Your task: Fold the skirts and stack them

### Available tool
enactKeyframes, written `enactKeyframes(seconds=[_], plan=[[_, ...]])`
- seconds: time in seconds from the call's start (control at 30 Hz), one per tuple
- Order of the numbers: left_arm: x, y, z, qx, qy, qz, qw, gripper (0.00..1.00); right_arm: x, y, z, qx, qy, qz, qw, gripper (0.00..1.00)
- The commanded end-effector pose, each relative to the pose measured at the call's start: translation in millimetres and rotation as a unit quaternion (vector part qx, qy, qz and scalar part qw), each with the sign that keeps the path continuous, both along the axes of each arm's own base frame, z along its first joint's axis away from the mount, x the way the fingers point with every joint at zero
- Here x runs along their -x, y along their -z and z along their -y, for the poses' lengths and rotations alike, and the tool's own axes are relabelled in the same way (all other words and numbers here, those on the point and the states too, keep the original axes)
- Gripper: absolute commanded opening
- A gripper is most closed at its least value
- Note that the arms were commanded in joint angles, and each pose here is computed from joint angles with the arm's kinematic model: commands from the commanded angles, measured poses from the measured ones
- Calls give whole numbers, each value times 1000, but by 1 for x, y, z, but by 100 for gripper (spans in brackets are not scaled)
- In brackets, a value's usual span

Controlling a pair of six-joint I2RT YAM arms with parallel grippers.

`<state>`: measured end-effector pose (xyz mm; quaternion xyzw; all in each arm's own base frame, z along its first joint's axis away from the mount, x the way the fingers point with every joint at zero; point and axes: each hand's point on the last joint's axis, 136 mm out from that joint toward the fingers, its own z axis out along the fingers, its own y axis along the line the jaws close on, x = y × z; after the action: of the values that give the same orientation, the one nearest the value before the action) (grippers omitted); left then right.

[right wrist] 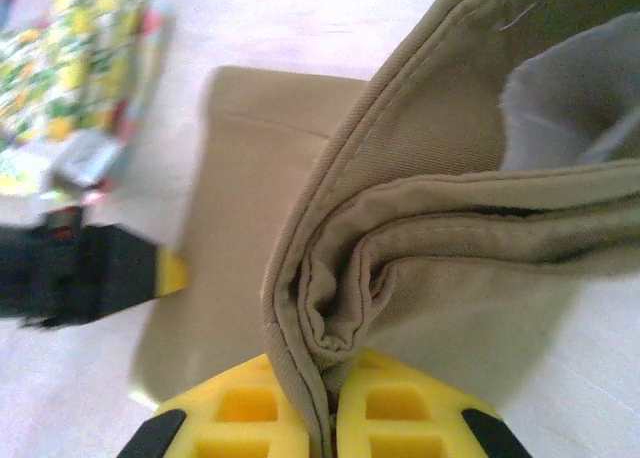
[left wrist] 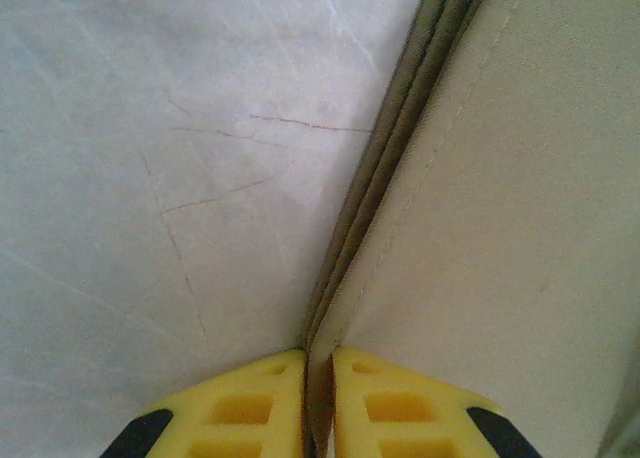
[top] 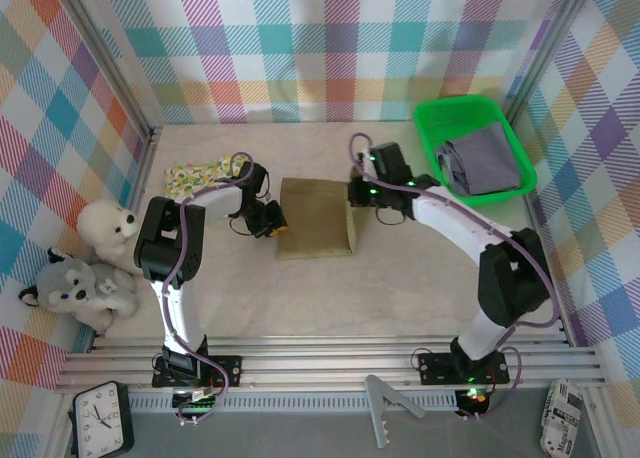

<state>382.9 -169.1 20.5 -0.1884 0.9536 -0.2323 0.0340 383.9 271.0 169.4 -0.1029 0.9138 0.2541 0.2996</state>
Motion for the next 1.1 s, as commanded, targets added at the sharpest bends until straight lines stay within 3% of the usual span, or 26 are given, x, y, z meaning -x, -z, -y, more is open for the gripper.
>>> enactKeyframes(seconds=[0.0, 0.13, 0.23, 0.43, 0.67, 0.8, 0.93, 1.07], plan=[[14, 22, -15, -32, 0, -43, 999, 14, 19, 32, -42, 35, -86, -31, 995, 3], [11, 21, -14, -31, -1, -41, 999, 14, 26, 80, -80, 54, -108, -96, 988, 4], [11, 21, -15, -31, -1, -42, 999, 14, 36, 94, -106, 45, -136, -130, 981, 4], [12, 21, -15, -31, 0, -43, 999, 14, 46, 90, -124, 15, -135, -161, 978, 6], [9, 16, -12, -24, 0, -38, 999, 15, 49, 88, -137, -32, -119, -201, 972, 15], [6, 4, -16, -32, -1, -29, 999, 22, 51, 83, -138, -28, -136, -201, 970, 24], [11, -20, -31, -54, -5, -24, 998, 27, 50, 41, -123, -44, -163, -155, 973, 42], [26, -52, -47, -90, -11, -5, 996, 31, 23, 22, -79, -28, -109, -112, 987, 43]])
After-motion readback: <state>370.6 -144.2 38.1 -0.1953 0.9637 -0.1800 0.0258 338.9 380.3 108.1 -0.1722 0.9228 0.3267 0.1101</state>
